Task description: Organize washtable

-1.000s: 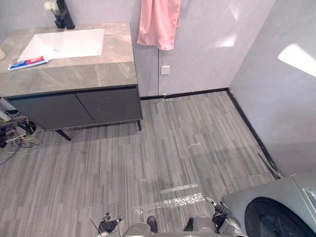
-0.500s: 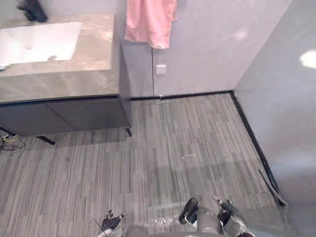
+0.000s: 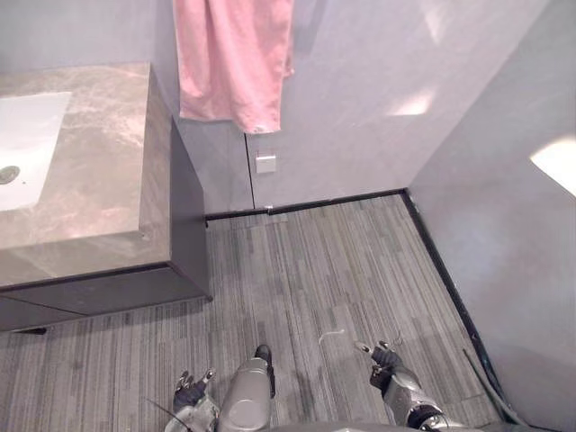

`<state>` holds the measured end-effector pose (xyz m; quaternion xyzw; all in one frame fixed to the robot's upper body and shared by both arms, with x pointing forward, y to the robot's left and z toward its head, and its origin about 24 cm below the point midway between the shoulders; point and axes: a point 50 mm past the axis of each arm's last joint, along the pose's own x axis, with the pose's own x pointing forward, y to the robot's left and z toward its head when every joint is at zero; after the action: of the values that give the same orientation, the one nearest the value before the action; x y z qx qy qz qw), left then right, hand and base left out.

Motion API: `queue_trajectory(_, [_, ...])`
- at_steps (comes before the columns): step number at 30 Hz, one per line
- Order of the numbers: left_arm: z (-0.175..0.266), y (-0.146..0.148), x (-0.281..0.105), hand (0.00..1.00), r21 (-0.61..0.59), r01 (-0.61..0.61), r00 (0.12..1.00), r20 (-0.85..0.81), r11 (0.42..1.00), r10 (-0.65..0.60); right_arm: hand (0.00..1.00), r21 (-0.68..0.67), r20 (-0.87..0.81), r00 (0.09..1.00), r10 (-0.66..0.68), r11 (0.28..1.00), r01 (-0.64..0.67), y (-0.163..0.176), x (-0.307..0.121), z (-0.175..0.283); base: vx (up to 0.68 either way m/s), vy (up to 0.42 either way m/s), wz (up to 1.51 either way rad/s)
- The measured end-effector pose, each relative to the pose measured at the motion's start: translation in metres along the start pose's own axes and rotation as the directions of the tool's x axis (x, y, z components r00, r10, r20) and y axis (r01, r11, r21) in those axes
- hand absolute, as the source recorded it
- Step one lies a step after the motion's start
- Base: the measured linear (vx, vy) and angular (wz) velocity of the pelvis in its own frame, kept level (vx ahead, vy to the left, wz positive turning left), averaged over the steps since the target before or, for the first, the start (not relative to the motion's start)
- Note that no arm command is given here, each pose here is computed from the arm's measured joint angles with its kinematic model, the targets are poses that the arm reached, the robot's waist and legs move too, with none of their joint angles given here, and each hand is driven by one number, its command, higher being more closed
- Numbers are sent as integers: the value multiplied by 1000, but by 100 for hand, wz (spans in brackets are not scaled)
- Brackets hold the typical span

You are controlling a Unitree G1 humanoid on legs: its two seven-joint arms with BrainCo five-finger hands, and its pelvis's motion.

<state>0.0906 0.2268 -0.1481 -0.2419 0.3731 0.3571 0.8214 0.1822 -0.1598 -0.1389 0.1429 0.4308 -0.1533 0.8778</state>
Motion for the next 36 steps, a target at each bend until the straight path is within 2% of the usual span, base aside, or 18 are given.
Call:
queue_trajectory(2, [-5,11,-2,0,-49,-50,999,-15,998,50,0,14,24,1000,12,1000,-13,5,0,5,251,148,-67])
queue_trajectory(3, [-20,23,-9,0,-49,-87,994,-63,995,84,0,18,14,1000,-17,1000,17,-7,-1,-1,184,227,-65])
queue_trajectory(6, [-29,35,-12,0,-19,-116,988,-103,993,113,0,76,-35,997,-72,994,75,-23,-5,-18,220,172,23])
queue_trajectory(11, [-25,51,-14,0,5,-150,983,-103,989,150,0,89,-122,986,-111,988,123,-37,-14,-47,337,106,37])
queue_trajectory(17, [-14,36,-9,0,10,-85,995,-54,996,85,0,116,-110,987,-115,985,128,-37,-12,-42,273,-130,29])
queue_trajectory(23, [-12,41,-10,0,8,-99,994,-41,995,100,0,163,-91,992,-90,981,104,-23,-13,-41,237,-285,24])
queue_trajectory(25, [-22,27,-12,0,-6,-66,996,-62,998,66,0,160,-62,994,-88,982,97,-23,-11,-32,167,-288,19])
queue_trajectory(27, [-27,14,-12,0,3,-29,997,-74,1000,29,0,148,-46,993,-107,983,113,-32,-10,-27,171,-292,42])
queue_trajectory(31, [-16,17,-9,0,16,-26,999,-37,1000,26,0,138,-74,991,-115,983,124,-36,-14,-39,166,-185,49])
queue_trajectory(36, [3,-1,-7,0,-14,44,998,51,999,-43,0,26,-31,997,-72,997,72,-28,-9,-24,161,-99,46])
